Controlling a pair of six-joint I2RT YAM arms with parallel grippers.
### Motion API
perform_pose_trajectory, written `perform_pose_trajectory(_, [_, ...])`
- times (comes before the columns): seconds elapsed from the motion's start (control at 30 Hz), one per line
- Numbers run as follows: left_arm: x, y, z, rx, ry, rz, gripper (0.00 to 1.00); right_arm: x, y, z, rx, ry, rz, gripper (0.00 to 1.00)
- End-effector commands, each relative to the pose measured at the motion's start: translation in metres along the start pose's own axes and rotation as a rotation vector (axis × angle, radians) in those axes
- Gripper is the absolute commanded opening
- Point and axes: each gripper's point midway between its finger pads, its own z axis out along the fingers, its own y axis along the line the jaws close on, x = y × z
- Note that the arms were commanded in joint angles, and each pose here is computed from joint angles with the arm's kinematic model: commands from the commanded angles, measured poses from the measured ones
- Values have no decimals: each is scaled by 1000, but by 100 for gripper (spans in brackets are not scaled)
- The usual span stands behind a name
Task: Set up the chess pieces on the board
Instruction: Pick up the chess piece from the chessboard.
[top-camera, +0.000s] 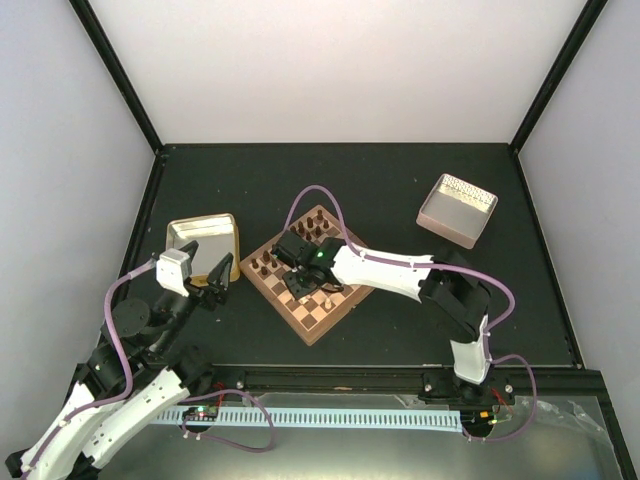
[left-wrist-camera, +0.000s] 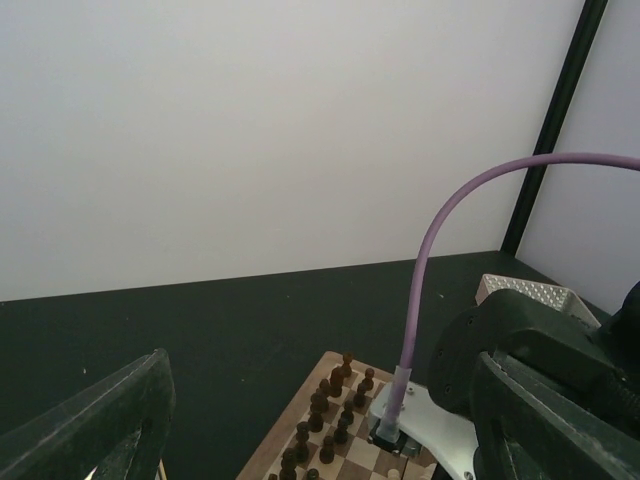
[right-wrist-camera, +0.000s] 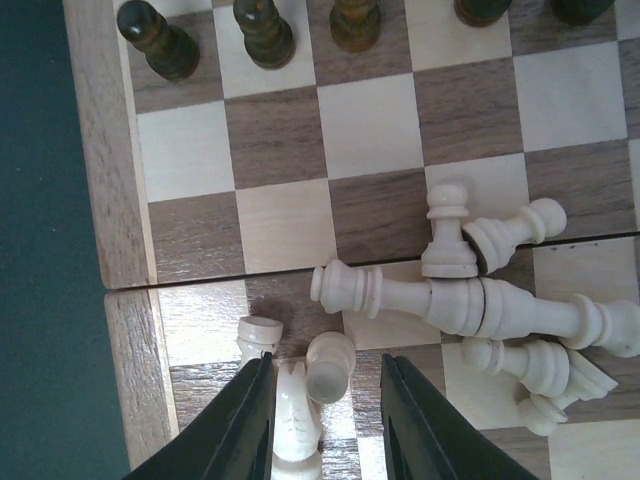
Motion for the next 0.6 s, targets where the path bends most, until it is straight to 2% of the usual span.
perform_pose_trajectory(0.0, [1, 0, 0, -1, 11, 10, 83, -4, 4, 1, 1, 4, -19, 31])
perform_pose_trajectory(0.2, [1, 0, 0, -4, 11, 10, 83, -1, 3, 11, 13, 27, -26, 21])
perform_pose_trajectory(0.5, [1, 1, 0, -7, 10, 7, 83, 5, 1, 19, 28, 54, -28, 23])
perform_pose_trajectory(0.57, [1, 1, 0, -6, 12, 7, 83, 6, 0, 19, 32, 53, -24, 16])
